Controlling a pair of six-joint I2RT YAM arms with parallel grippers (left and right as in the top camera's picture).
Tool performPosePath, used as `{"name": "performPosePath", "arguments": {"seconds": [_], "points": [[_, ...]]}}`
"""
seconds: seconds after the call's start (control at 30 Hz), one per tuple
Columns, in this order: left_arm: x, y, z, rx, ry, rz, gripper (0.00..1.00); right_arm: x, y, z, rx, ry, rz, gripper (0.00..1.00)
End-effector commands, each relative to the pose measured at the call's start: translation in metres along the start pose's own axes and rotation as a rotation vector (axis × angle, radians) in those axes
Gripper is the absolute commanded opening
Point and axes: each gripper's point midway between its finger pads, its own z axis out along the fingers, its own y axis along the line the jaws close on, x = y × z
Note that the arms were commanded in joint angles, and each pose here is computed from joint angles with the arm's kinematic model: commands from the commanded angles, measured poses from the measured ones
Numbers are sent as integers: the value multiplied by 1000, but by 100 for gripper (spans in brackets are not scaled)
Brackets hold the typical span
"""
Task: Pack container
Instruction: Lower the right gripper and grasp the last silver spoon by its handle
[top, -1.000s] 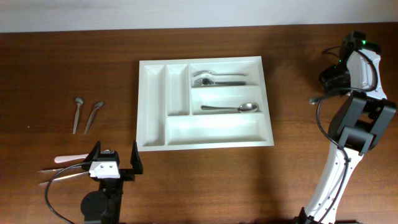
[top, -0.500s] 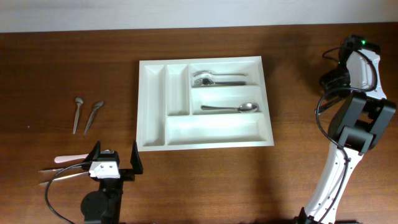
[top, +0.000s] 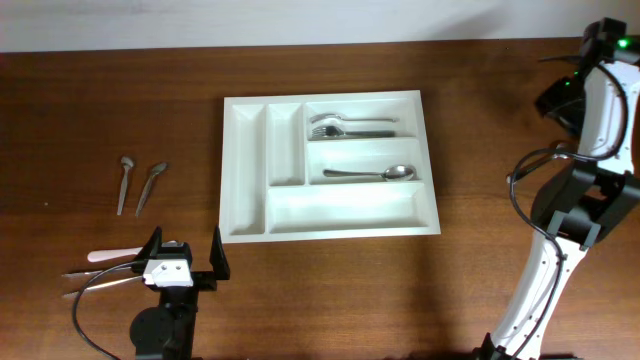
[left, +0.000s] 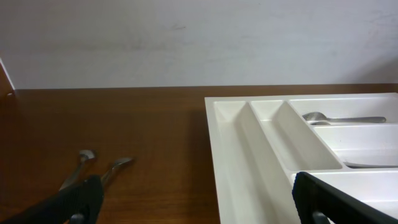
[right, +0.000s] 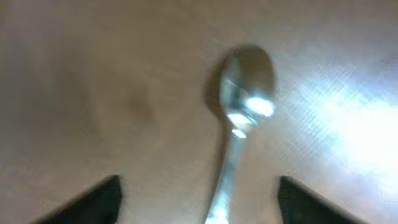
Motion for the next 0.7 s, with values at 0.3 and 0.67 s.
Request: {"name": "performPosePath", "arguments": {"seconds": [0.3, 0.67], "points": [[1, 0, 0, 5, -4, 15, 99, 12, -9, 5, 2, 79, 104, 99], [1, 0, 0, 5, -4, 15, 99, 21, -7, 39, 10, 120, 159, 99]]}}
